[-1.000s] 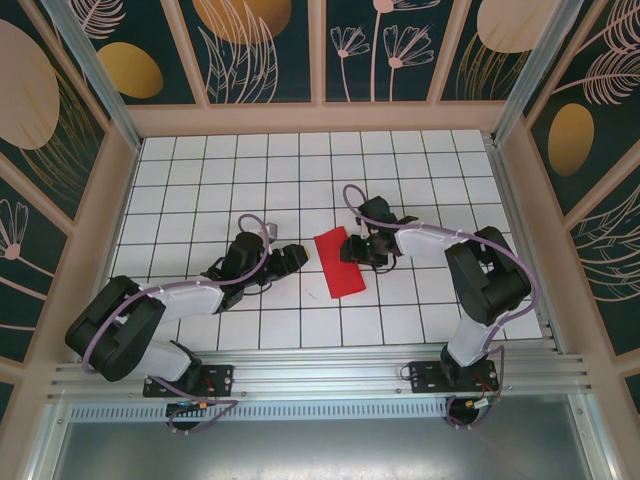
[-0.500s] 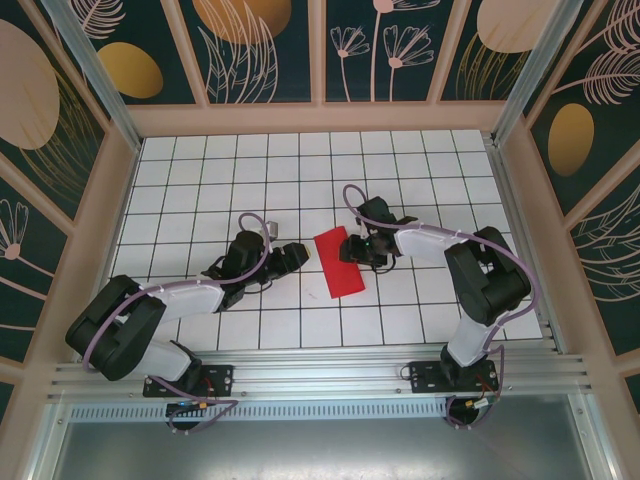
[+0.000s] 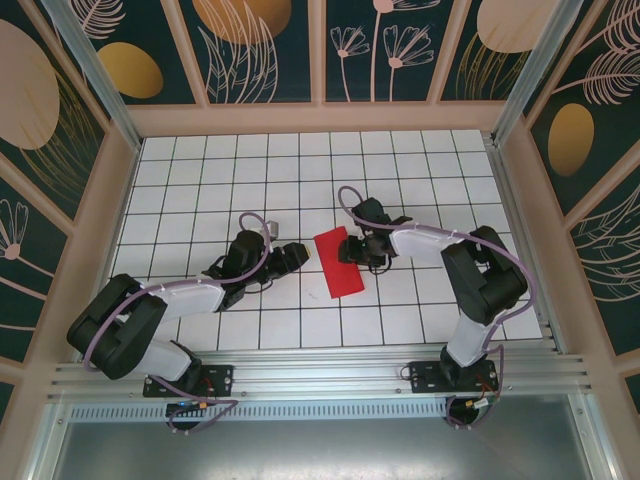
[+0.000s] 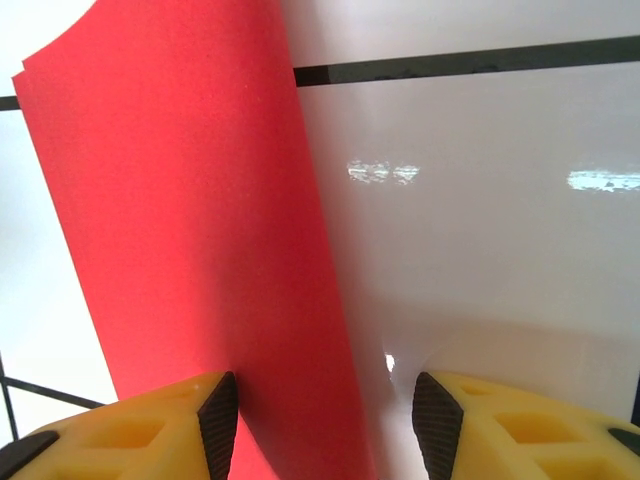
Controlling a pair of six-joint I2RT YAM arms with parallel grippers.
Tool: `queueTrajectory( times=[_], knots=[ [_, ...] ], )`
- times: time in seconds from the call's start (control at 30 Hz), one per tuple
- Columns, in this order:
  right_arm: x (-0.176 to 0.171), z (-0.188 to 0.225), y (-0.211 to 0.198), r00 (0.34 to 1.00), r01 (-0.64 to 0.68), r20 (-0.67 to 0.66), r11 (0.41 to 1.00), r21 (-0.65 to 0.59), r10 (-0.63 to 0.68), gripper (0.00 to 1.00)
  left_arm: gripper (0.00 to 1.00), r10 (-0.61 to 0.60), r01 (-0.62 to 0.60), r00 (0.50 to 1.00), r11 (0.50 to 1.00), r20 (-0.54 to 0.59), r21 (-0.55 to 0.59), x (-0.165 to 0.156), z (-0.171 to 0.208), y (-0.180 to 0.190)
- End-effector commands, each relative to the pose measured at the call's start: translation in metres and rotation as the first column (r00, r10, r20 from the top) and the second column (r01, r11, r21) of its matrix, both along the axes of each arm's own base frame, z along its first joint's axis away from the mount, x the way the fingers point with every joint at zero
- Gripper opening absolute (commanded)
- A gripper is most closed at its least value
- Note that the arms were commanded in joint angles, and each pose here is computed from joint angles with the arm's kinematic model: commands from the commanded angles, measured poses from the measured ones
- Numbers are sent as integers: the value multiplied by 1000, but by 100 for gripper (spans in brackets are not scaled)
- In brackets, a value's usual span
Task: Fold a paper plane with a square sheet of paper (pick it up from the middle)
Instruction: Fold the square sheet of paper in half at the center of the table.
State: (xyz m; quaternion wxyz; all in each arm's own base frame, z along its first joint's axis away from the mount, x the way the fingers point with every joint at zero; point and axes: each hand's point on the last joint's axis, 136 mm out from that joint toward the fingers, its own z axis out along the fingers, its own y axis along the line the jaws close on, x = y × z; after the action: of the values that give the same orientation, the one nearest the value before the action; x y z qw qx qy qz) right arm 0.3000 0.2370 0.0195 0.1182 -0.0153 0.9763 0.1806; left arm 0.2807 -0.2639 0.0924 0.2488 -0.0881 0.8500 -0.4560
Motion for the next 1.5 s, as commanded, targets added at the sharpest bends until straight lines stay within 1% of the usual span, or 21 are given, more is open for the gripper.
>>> queueTrajectory(
  times=[0.0, 0.2, 0.37, 0.43, 0.67, 0.87, 1.0, 1.13, 1.23, 1.3, 1.47],
  knots=[
    [-12, -31, 4, 998, -14, -55, 998, -53, 11, 55, 55, -6, 7, 1000, 1000, 26, -24, 5, 10, -7],
    [-12, -31, 3, 999, 8, -51, 998, -55, -11, 54, 54, -13, 13, 1000, 1000, 25, -25, 5, 10, -8],
    [-12, -34, -3, 998, 27, -51, 996, -81, -31, 54, 52, -12, 12, 1000, 1000, 21, -25, 6, 10, -9],
    [-11, -32, -3, 998, 34, -46, 997, -71, -38, 54, 51, -2, 3, 1000, 1000, 22, -22, 7, 10, -8],
    [-9, -13, 11, 1000, 3, -21, 998, 66, -2, 51, 51, 8, -8, 1000, 1000, 23, -19, 7, 10, -5],
    [-9, 2, 11, 1000, -19, -10, 988, 152, 21, 53, 51, 8, -8, 1000, 1000, 18, -14, 5, 7, -4],
    [-11, -6, 12, 998, -43, -30, 993, 109, 46, 55, 51, 8, -8, 1000, 1000, 16, -14, 6, 6, -5],
    [-13, -11, 19, 997, -67, -37, 993, 95, 71, 55, 51, 2, -1, 1000, 1000, 13, -17, 6, 6, -7],
    [-14, -16, 19, 996, -78, -42, 995, 61, 81, 56, 51, 5, -5, 1000, 1000, 14, -16, 7, 6, -7],
    [-16, -16, 21, 994, -102, -44, 993, 64, 105, 56, 51, 4, -4, 1000, 1000, 13, -15, 7, 5, -7],
    [-16, -16, 21, 993, -107, -40, 992, 61, 109, 57, 51, 0, 0, 1000, 1000, 9, -12, 6, 3, -6]
  ],
)
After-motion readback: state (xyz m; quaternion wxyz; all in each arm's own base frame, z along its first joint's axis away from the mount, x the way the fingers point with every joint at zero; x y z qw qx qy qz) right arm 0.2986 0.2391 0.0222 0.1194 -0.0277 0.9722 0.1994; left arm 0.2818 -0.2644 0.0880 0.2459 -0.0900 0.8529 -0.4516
